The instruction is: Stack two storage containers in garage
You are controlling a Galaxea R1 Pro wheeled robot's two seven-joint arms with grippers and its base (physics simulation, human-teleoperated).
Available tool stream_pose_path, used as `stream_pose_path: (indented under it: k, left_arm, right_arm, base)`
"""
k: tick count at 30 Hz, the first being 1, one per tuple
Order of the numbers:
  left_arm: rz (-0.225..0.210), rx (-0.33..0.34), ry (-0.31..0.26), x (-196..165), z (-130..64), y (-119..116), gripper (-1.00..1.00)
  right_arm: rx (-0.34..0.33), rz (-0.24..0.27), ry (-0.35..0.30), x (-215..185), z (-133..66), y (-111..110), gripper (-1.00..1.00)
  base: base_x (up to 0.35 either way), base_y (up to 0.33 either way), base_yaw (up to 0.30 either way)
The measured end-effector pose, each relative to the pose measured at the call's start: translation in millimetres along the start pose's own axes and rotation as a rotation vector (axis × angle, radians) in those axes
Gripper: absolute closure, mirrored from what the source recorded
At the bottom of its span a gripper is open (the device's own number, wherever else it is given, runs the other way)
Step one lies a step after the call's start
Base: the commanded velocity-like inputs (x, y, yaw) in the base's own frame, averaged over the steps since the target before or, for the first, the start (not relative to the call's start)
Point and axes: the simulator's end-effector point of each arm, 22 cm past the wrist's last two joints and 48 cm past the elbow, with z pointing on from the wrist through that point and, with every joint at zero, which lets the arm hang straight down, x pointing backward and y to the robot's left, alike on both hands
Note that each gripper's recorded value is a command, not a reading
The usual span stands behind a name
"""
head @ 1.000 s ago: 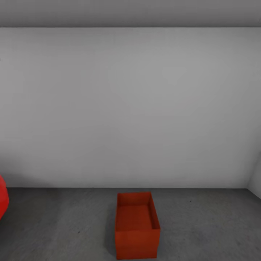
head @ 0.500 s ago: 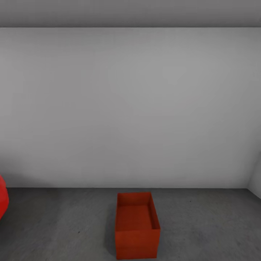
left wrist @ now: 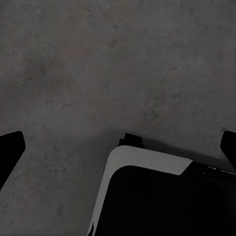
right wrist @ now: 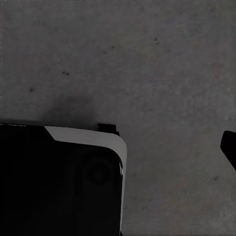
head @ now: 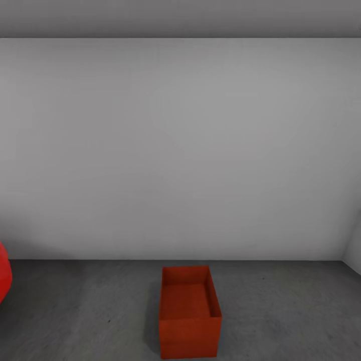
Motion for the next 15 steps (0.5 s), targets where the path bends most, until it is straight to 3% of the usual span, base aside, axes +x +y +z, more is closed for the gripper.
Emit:
stream_pose_path:
  k: [15]
  left_arm:
    - [0.001,0.0,0.001,0.4,0.0,0.1,-1.0]
  right_arm:
    - [0.0,0.002,0.001,0.3,-0.1,0.2,-1.0]
  base:
    - [0.0,0.0,0.0]
